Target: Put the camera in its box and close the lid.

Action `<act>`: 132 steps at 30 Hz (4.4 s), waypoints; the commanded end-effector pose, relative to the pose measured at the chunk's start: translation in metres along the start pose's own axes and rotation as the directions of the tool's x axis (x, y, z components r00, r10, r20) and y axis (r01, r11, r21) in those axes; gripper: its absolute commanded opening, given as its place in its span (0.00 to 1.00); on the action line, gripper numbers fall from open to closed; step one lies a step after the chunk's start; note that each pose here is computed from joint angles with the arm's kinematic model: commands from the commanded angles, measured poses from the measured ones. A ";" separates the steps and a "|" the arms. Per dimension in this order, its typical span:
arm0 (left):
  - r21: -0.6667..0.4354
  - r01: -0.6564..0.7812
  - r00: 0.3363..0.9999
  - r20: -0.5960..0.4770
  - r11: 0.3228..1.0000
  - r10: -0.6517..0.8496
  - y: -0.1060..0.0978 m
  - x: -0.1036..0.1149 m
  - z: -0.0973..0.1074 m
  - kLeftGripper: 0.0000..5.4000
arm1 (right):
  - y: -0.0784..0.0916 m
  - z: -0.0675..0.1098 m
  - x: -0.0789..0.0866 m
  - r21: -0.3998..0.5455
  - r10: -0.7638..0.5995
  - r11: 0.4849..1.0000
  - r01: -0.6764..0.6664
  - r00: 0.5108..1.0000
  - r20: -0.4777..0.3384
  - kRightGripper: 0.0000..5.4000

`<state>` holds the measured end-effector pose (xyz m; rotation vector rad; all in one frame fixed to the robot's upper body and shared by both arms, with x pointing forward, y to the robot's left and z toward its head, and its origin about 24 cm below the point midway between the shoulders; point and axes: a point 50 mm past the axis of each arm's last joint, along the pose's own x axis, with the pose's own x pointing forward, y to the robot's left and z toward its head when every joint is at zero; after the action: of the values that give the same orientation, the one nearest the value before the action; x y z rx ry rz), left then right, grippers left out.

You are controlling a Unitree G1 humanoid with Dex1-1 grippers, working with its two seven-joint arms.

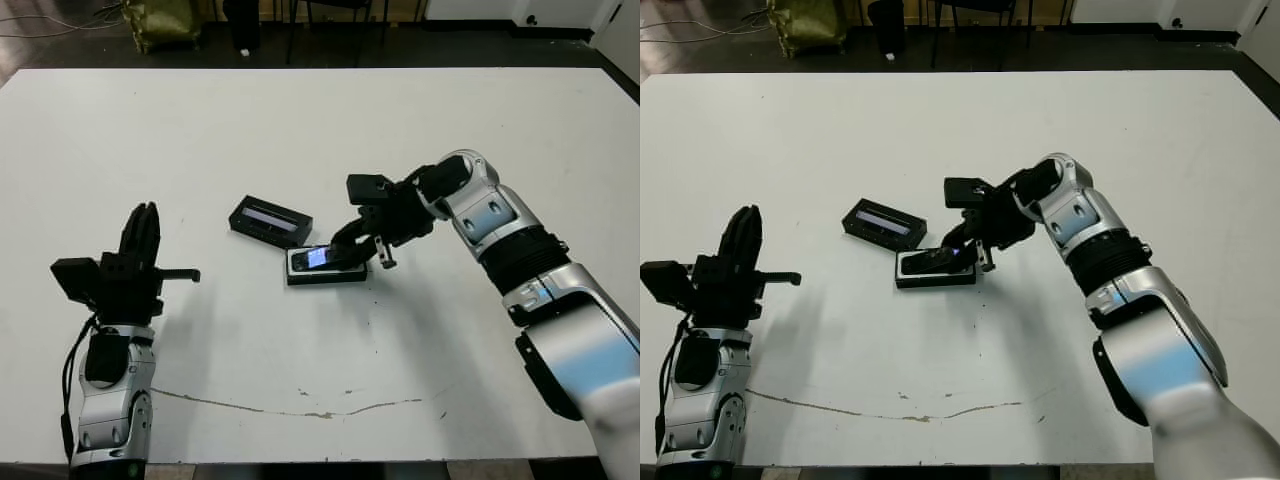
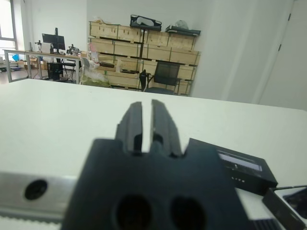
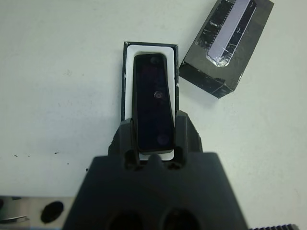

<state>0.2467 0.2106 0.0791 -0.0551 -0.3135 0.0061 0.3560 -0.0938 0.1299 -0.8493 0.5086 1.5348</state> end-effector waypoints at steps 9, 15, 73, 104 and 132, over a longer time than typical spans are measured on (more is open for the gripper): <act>0.014 -0.015 0.999 -0.041 1.000 0.015 0.003 -0.005 -0.005 0.00 | 0.004 0.002 0.014 -0.007 0.039 0.999 -0.039 0.999 -0.010 0.04; 0.013 -0.006 0.999 -0.037 1.000 0.007 0.002 -0.004 -0.006 0.00 | 0.004 0.000 0.012 -0.012 0.063 0.998 -0.063 0.997 -0.033 0.04; 0.014 0.003 0.999 -0.040 1.000 -0.003 0.002 -0.002 -0.004 0.00 | 0.048 0.008 -0.036 0.283 -0.760 0.649 0.706 0.587 0.279 0.21; 0.022 0.008 0.999 -0.045 1.000 -0.007 0.001 -0.004 -0.006 0.00 | 0.089 -0.014 0.044 0.184 -0.803 0.596 0.782 0.586 0.112 0.00; 0.013 0.008 0.999 -0.031 1.000 -0.008 0.001 -0.005 -0.006 0.00 | 0.110 -0.042 0.028 0.185 -0.766 0.631 0.753 0.643 -0.006 0.00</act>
<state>0.2459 0.2087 0.0775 -0.0464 -0.3136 -0.0089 0.2620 -0.1118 0.0745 -0.7244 0.0851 0.7185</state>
